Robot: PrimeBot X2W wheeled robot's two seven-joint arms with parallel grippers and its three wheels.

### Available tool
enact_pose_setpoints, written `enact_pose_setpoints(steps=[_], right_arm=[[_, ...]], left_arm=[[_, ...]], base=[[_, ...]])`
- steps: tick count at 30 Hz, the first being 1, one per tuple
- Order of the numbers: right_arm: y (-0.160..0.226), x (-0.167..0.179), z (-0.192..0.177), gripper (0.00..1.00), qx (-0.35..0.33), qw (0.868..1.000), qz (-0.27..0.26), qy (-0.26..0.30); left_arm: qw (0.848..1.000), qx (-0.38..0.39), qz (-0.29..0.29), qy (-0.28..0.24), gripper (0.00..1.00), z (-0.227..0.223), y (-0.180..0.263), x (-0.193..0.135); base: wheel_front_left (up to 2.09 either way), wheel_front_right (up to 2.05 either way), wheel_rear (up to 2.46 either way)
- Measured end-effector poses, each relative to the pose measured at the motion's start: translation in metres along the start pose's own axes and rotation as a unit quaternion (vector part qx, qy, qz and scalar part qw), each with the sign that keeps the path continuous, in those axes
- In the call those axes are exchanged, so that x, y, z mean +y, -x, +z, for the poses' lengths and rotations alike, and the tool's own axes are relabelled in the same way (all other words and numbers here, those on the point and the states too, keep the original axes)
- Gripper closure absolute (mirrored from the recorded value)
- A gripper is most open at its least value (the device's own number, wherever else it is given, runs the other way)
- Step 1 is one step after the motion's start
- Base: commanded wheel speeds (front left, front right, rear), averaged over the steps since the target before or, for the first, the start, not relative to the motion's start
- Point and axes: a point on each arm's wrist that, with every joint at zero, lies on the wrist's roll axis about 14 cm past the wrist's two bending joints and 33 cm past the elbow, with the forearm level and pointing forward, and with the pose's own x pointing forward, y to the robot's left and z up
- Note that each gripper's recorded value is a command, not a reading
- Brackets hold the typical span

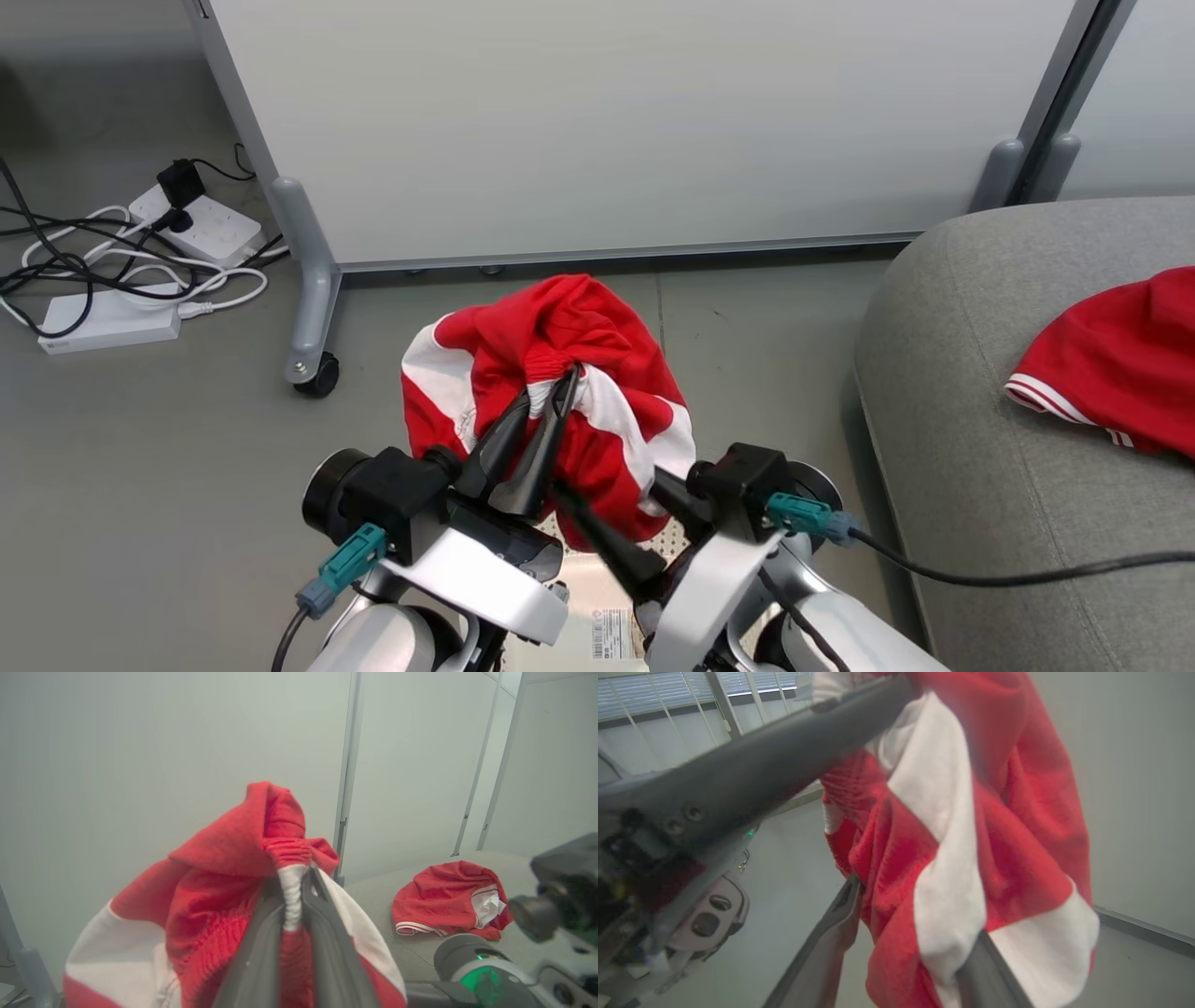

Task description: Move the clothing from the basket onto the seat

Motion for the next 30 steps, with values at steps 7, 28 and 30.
enact_pose_setpoints(steps=[7,28,30], right_arm=[[-0.012,-0.003,-0.003,1.0,0.001,1.0,0.012,0.002],[0.012,-0.095,0.036,1.0,-0.076,0.99,-0.115,0.032],[0.019,-0.108,0.034,1.0,-0.07,0.988,-0.135,0.034]], left_arm=[[1.0,0.01,-0.007,0.01,1.0,-0.007,0.0,-0.004],[0.998,-0.031,-0.054,-0.028,0.0,0.01,-0.014,-0.019],[0.997,-0.006,-0.074,-0.028,0.0,-0.002,-0.013,-0.028]], base=[[0.0,0.0,0.0],[0.0,0.0,0.0],[0.0,0.0,0.0]])
